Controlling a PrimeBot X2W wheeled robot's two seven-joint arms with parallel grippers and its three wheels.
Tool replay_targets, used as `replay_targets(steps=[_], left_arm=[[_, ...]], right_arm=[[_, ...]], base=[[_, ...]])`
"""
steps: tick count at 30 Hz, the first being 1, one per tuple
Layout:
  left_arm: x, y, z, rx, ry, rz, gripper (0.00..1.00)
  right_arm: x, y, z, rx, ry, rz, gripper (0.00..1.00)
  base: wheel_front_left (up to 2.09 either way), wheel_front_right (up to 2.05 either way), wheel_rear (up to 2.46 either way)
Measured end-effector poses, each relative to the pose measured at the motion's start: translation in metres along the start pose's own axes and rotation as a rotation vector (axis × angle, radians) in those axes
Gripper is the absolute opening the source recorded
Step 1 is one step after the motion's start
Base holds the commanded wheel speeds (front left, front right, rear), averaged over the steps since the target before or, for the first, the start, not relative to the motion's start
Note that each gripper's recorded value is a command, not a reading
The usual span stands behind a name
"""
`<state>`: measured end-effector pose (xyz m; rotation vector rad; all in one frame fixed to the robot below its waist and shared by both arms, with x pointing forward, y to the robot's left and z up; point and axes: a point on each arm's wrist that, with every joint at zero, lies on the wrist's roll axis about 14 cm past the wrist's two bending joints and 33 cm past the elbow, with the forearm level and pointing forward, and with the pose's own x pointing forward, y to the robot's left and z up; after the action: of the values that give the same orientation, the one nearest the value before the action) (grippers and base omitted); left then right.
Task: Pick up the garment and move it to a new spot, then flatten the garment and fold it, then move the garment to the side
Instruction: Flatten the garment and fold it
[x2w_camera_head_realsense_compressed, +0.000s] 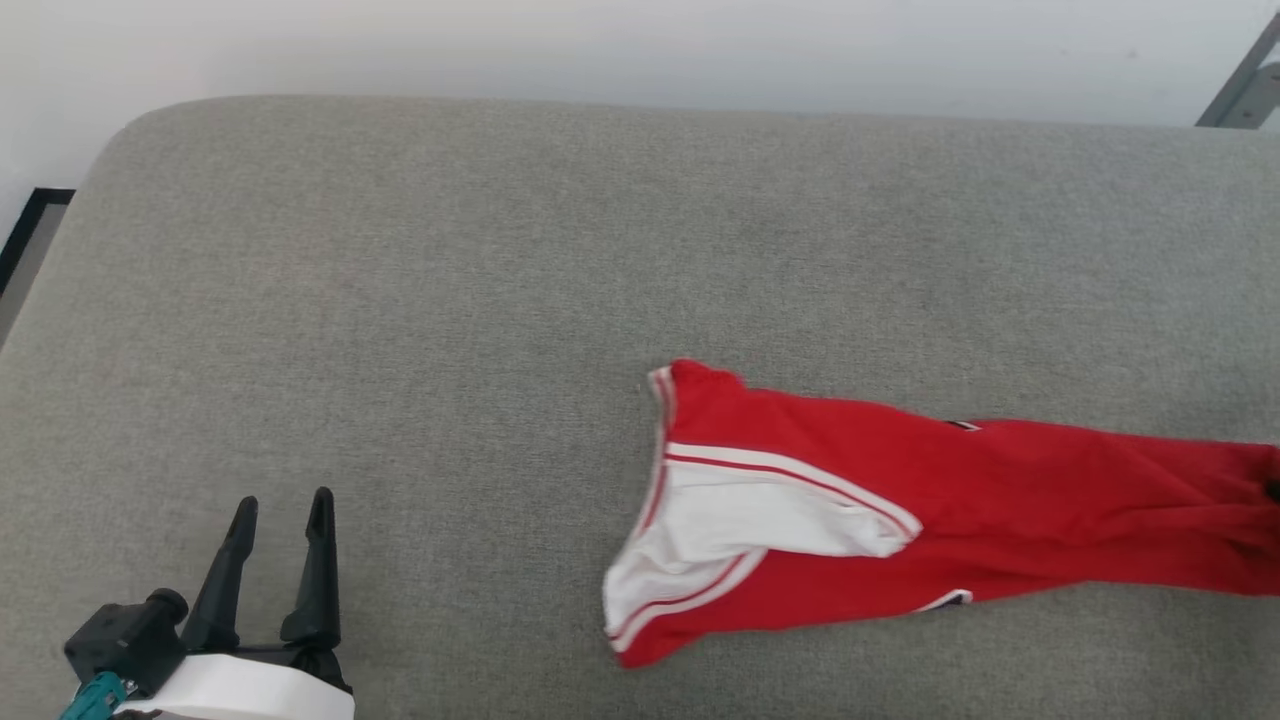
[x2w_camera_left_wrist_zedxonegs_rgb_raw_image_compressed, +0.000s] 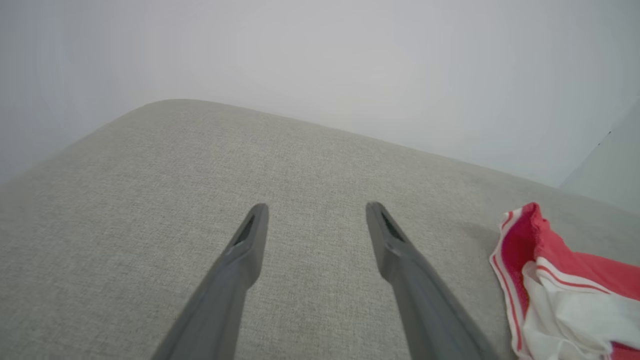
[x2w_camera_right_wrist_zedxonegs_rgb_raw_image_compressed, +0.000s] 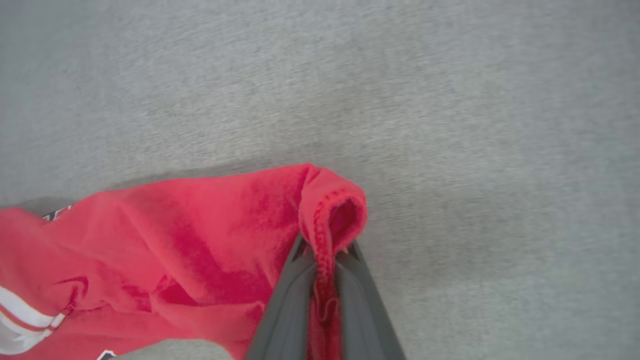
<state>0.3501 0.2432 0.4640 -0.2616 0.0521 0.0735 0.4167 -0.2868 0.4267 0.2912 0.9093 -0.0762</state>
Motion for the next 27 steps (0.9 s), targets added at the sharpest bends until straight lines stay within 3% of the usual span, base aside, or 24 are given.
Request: replay_targets(steps=[4,8,27], left_arm=[[0.002,-0.003,-0.003,-0.014,0.001,0.004,1.00],[0.002,-0.007,-0.002,-0.022,-0.009,0.000,1.00],[-0.013,0.002,0.006,-0.034,-0.030,0.032,1.00]], right_arm=[[-0.002,-0.011,0.006,-0.013,-0.006,-0.041,0.00],[-0.006,0.014,0.011,-0.056,-0.012,0.021,0.00],[-0.009,0.223,-0.051,-0.399,0.091,0.511,0.00]], base=[[0.00,0.00,0.00],[0.00,0.00,0.00],[0.00,0.00,0.00]])
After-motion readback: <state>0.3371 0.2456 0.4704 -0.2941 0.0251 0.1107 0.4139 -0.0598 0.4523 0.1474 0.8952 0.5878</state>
